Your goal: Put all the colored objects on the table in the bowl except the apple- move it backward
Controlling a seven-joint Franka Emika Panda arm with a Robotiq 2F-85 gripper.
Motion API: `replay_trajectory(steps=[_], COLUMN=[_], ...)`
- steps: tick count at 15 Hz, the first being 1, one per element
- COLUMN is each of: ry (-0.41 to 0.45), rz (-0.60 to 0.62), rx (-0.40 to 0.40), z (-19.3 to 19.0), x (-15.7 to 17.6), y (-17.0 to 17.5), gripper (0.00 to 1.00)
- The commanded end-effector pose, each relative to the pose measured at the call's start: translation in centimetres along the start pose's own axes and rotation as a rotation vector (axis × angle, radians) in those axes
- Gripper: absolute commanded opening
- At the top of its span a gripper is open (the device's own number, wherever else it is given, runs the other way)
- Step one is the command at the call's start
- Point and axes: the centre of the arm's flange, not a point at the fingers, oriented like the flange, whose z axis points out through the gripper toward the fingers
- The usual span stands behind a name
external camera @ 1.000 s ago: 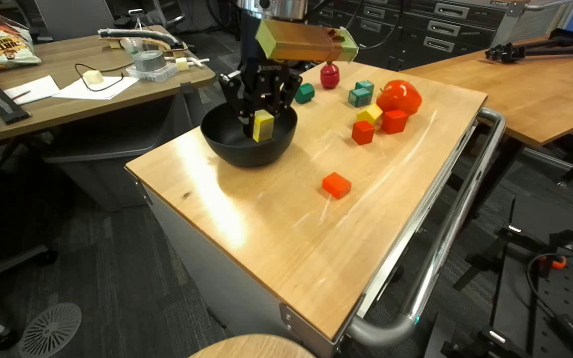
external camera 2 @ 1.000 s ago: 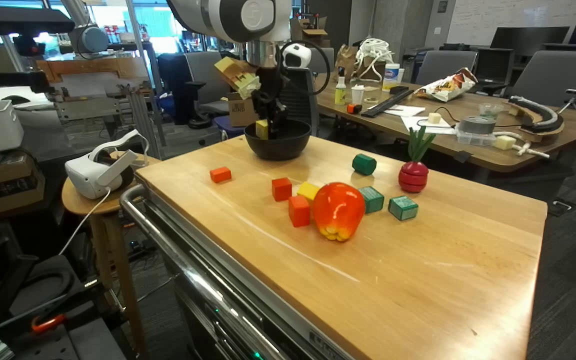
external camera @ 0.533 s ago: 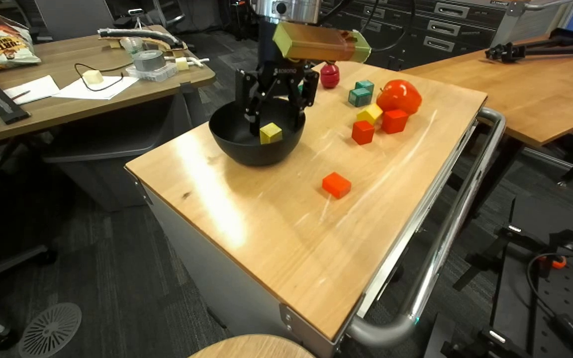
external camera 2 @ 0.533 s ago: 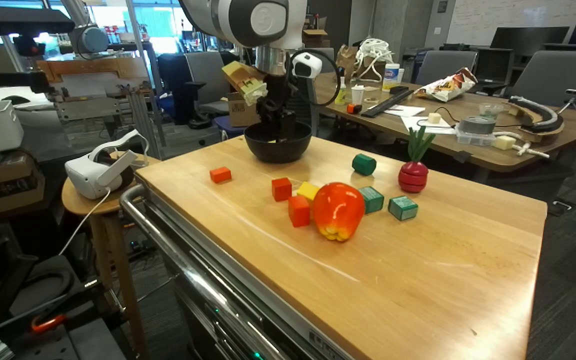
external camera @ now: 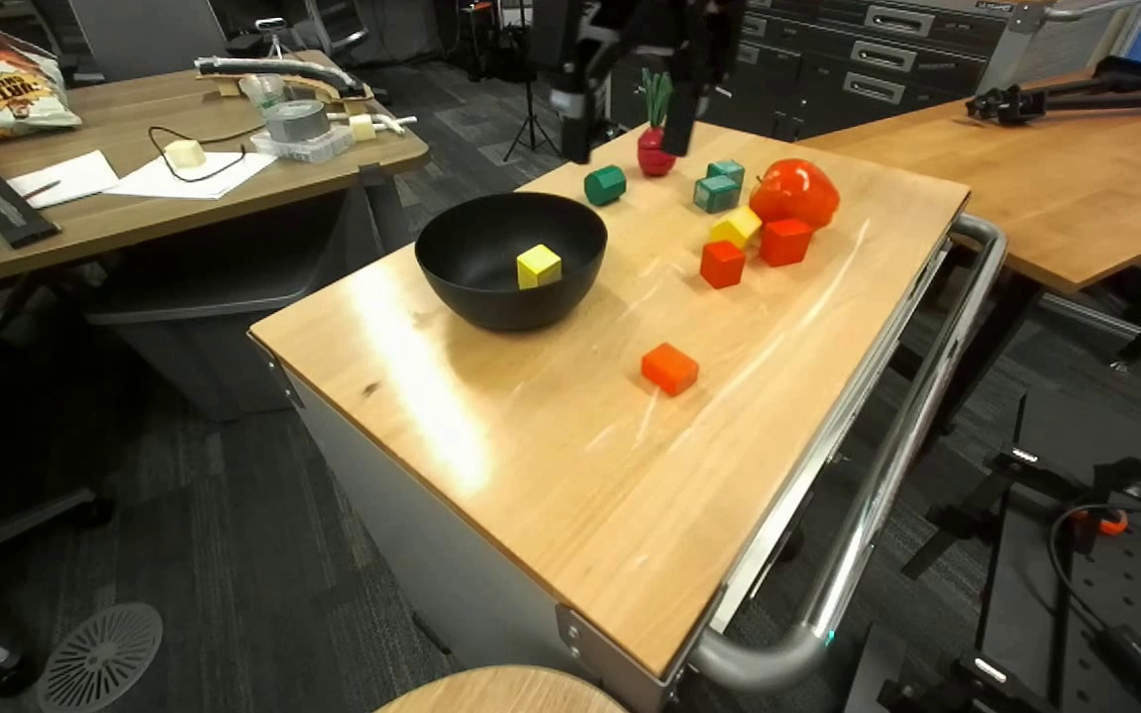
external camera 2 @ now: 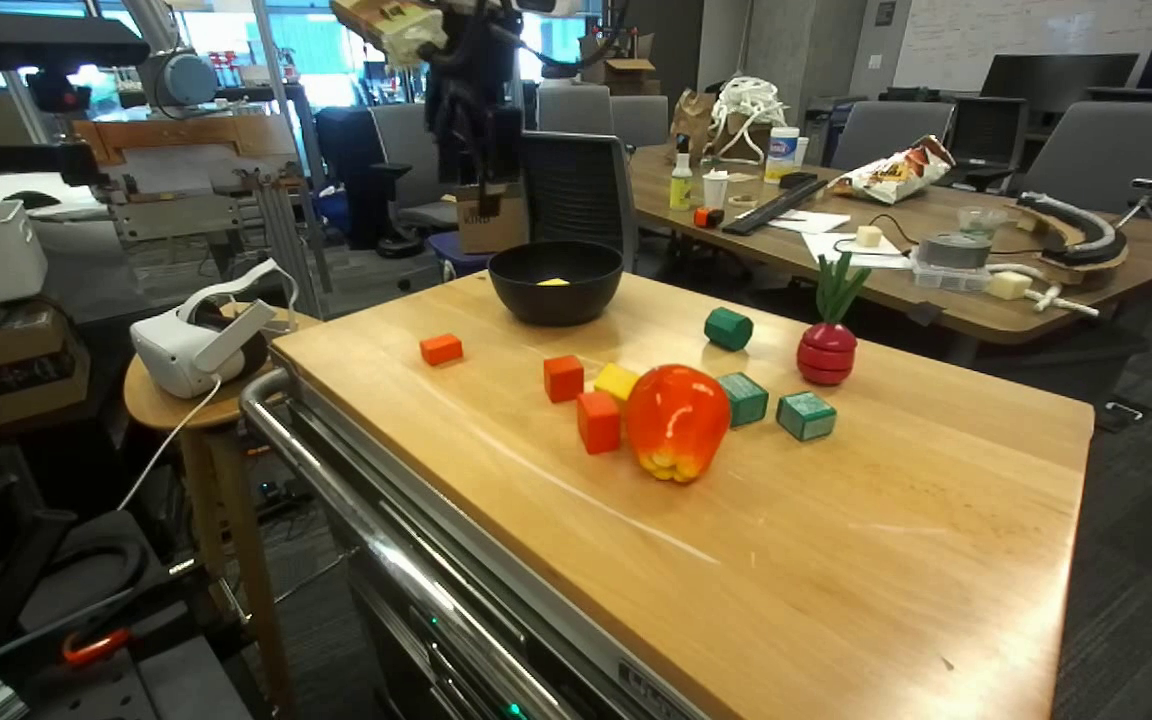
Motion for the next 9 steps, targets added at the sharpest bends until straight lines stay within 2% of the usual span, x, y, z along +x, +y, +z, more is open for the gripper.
replay_trajectory(steps=[1, 3, 4, 5, 7, 9], ry=[-0.215, -0.328, -0.333, -0.295, -0.332, -0.241], rz=[-0.002, -0.050, -0.042, -0.024, -0.029, -0.016], rx=[-0.020, -0.030, -0.029, -0.047, -0.054, -0.082], z=[1.6, 4.0, 5.1, 3.8, 5.4, 5.9], x=[-5.8, -7.4, -7.6, -6.4, -7.2, -5.9], y=[1.3, 1.4, 1.4, 1.5, 1.7, 1.5], gripper=[1.00, 1.00, 1.00, 1.00, 1.00, 1.00])
